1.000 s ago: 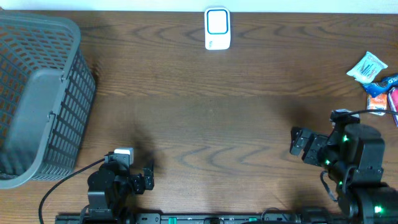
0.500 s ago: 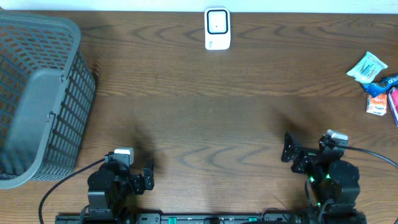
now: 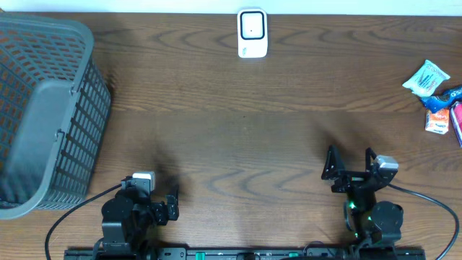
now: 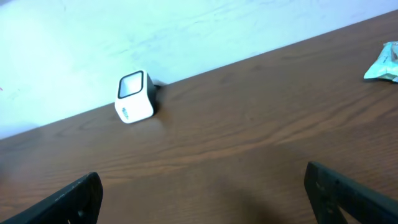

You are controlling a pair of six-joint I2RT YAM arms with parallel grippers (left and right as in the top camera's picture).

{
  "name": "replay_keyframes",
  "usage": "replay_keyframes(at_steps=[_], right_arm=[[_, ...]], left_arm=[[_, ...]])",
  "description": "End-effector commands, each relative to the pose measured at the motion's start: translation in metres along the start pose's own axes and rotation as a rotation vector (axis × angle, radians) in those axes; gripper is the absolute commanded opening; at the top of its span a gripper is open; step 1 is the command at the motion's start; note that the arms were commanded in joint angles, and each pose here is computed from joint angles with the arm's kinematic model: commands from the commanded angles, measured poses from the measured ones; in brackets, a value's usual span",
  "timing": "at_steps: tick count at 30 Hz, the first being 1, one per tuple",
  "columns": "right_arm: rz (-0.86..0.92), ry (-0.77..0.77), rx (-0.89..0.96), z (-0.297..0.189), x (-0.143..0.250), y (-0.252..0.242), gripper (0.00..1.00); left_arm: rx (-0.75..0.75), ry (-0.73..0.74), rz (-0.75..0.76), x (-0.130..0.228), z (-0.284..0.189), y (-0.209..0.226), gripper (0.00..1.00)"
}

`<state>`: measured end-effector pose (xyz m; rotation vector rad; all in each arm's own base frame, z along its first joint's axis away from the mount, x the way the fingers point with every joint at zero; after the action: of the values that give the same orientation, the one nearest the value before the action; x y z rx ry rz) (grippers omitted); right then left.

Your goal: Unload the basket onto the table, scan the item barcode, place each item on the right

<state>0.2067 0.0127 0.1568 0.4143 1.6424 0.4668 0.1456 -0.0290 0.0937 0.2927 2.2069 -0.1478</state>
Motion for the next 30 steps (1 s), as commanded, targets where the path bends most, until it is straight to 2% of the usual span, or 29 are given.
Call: replay_keyframes(at_steps=[1, 9, 30], right_arm=[[-0.060, -0.042, -0.023, -0.0012, -0.0062, 0.0032, 0.99], [-0.205, -0.021, -0.012, -0.0011, -0.0018, 0.0010, 0.99], [-0.208, -0.025, -0.012, -0.0011, -0.0025, 0.0012, 0.99]], left_arm=[[0.017, 0.016, 0.016, 0.0044, 0.0005, -0.0027, 0.98], [0.017, 0.016, 0.016, 0.0044, 0.0005, -0.0027, 0.98], [0.017, 0.016, 0.016, 0.0044, 0.0005, -0.0027, 0.98]])
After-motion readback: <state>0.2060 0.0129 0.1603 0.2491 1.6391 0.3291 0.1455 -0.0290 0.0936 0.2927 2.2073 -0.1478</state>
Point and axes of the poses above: each gripper's point midway between its finger pads, its own z axis out along the fingers, its own y axis along the line the jaws close on, x = y × z, the point moved 4 cm from there along -z, back along the fingers, and after that the axes turned 13 degrees about z, right-handed, at the moved point
